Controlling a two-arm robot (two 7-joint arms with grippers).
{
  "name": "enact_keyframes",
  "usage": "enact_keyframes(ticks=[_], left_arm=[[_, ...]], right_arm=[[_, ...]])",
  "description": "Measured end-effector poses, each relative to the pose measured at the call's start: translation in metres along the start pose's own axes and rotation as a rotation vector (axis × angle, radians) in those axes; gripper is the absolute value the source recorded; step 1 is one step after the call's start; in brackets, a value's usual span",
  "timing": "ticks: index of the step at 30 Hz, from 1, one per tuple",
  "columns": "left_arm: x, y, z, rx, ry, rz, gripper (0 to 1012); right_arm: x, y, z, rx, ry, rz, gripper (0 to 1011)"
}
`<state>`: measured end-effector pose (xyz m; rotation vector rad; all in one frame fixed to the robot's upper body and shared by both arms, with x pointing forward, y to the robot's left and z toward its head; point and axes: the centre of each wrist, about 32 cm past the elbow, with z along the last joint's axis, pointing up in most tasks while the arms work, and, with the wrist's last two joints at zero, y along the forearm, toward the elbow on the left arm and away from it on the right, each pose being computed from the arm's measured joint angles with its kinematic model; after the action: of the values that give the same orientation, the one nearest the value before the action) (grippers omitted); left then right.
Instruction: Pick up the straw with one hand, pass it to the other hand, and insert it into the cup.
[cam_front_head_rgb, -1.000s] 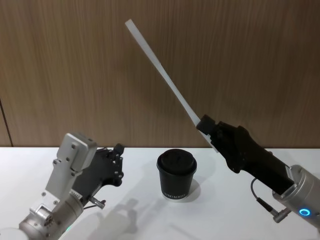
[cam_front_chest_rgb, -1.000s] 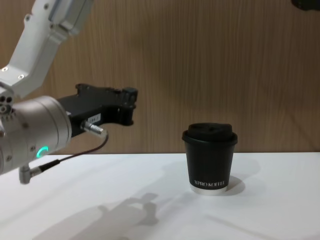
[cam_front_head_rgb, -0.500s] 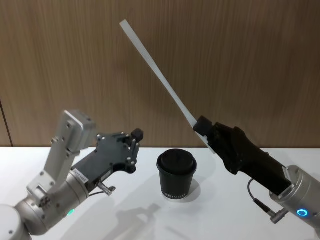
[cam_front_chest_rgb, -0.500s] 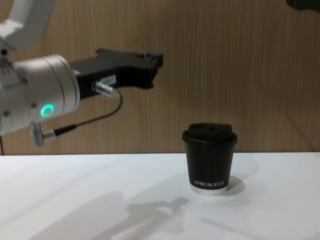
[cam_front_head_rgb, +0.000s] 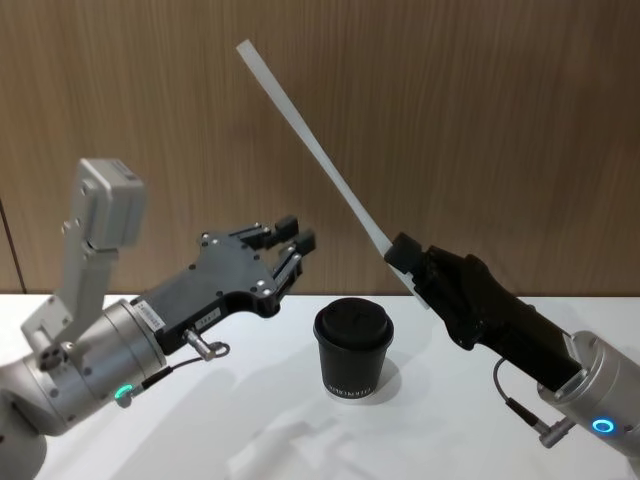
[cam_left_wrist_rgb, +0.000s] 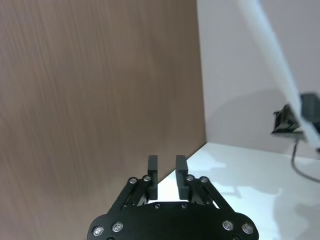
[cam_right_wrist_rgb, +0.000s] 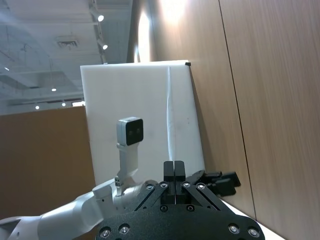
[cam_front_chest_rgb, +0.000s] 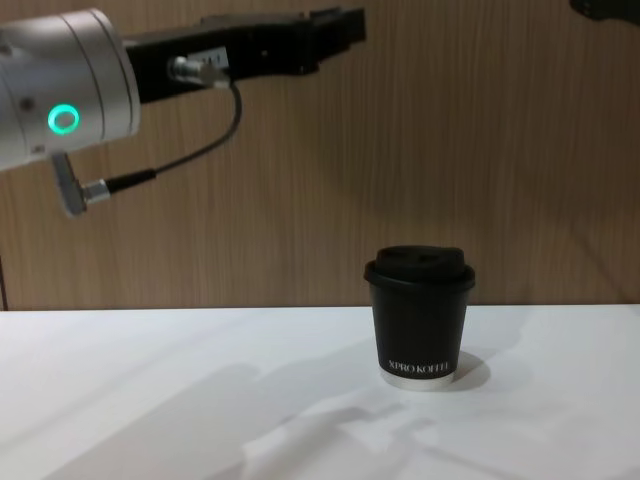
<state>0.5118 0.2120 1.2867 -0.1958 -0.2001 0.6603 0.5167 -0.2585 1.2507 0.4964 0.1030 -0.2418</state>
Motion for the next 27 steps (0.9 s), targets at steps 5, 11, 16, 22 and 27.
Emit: enact_keyframes(ticks=[5, 11, 16, 22, 27], left_arm=[[0.0029, 0.0004, 0.0070, -0.021, 0.029, -0.031, 313], [0.0042, 0.0008, 0.0105, -0.032, 0.041, -0.046, 514], [0.0038, 0.0020, 0.0103, -0.033, 0.043, -0.039, 678], [0.0054, 0.0049, 0.0089, -0.036, 0.054, -0.038, 889], [0.0091, 0.0080, 0.0074, -0.039, 0.073, -0.056, 983]], right_arm=[[0.0001, 0.0000, -0.0001, 0.000, 0.001, 0.001, 10], [0.0001, 0.0002, -0.0001, 0.000, 0.002, 0.002, 10], [0.0001, 0.0003, -0.0001, 0.000, 0.002, 0.002, 10], [0.0001, 0.0003, -0.0002, 0.000, 0.002, 0.002, 11], [0.0001, 0.0003, -0.0001, 0.000, 0.002, 0.002, 10]])
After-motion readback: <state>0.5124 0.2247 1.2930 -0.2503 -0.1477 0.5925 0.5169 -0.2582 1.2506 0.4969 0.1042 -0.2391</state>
